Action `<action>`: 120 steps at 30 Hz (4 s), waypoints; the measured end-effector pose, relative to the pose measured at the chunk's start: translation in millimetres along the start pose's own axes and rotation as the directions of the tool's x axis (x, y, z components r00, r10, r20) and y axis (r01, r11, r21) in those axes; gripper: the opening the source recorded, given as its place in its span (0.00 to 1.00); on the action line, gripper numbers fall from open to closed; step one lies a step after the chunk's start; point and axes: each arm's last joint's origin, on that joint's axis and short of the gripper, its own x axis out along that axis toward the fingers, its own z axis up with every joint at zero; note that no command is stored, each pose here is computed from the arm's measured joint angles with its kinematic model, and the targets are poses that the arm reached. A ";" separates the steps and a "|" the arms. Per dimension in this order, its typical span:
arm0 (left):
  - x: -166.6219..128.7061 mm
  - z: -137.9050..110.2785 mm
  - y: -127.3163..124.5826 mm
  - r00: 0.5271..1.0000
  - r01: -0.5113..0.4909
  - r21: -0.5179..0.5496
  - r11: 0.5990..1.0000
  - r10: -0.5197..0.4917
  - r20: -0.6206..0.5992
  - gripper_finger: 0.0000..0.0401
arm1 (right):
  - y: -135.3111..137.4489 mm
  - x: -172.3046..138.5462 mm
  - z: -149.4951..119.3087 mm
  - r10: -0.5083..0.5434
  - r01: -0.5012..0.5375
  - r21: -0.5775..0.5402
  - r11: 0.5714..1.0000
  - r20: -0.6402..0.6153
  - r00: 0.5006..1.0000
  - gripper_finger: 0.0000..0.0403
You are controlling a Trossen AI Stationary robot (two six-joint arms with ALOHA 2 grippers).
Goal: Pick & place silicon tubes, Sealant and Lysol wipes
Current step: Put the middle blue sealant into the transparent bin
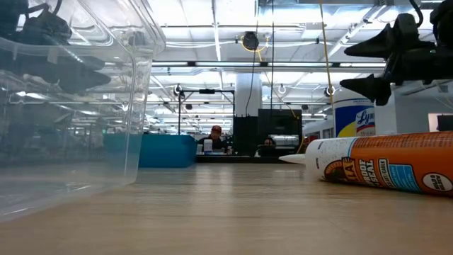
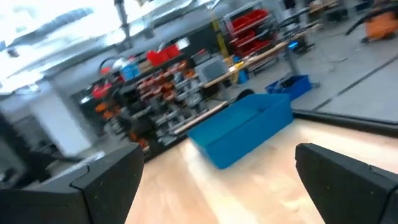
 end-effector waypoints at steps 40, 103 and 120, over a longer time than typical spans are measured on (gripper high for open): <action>0.0 -0.1 0.0 1.000 -0.001 0.000 1.000 0.001 0.000 0.77 | 30.5 34.9 35.9 -0.376 0.389 -0.076 0.918 -0.475 0.795 0.38; 0.0 0.0 0.1 1.000 -0.004 0.000 1.000 0.004 0.001 0.77 | -38.2 43.1 -31.6 -0.605 0.721 -0.367 0.588 -0.791 0.091 0.52; 0.0 0.1 0.1 1.000 -0.004 0.000 1.000 0.004 0.001 0.77 | -11.1 51.7 -1.4 -0.504 0.619 -0.100 0.779 -0.688 0.523 0.51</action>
